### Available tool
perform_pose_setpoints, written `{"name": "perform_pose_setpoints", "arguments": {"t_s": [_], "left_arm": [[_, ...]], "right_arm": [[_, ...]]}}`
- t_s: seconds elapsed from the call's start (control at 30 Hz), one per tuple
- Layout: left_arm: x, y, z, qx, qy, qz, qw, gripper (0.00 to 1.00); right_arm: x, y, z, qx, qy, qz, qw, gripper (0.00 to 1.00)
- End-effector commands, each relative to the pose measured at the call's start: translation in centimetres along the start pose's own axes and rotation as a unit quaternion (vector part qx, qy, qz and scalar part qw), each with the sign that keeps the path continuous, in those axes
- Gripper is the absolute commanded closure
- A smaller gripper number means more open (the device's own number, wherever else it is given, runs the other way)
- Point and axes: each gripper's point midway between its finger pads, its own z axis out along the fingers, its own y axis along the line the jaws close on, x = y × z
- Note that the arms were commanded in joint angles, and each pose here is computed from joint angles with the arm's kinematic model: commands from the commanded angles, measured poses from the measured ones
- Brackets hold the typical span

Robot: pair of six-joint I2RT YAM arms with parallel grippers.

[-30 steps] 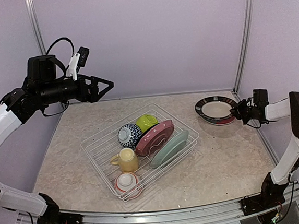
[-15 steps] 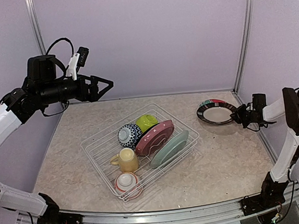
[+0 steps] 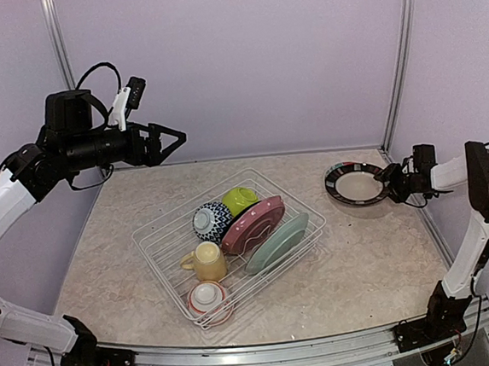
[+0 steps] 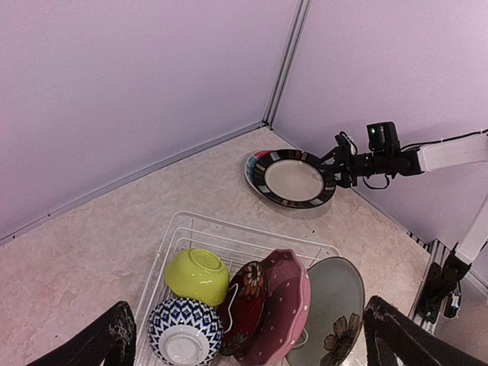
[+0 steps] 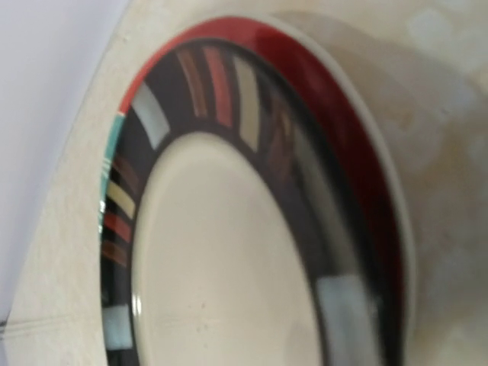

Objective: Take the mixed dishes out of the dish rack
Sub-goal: Place the plate with another plate.

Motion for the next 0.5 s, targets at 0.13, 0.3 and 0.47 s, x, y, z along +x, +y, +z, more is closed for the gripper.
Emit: {"name": "perform_pose_setpoints", "arguments": {"t_s": [0.13, 0.3, 0.47], "left_arm": [[0.2, -0.2, 0.3, 0.01, 0.008, -0.008, 1.0, 0.01], [0.3, -0.4, 0.3, 0.009, 0.01, -0.004, 1.0, 0.01], [0.4, -0.6, 0.4, 0.011, 0.012, -0.002, 1.0, 0.01]], "right_arm": [[0.0, -0.1, -2.2, 0.023, -0.015, -0.049, 0.998, 0.25], [0.4, -0.5, -1.7, 0.028, -0.011, -0.045, 0.999, 0.21], [0.3, -0.7, -0.9, 0.038, -0.009, -0.044, 0.998, 0.28]]}}
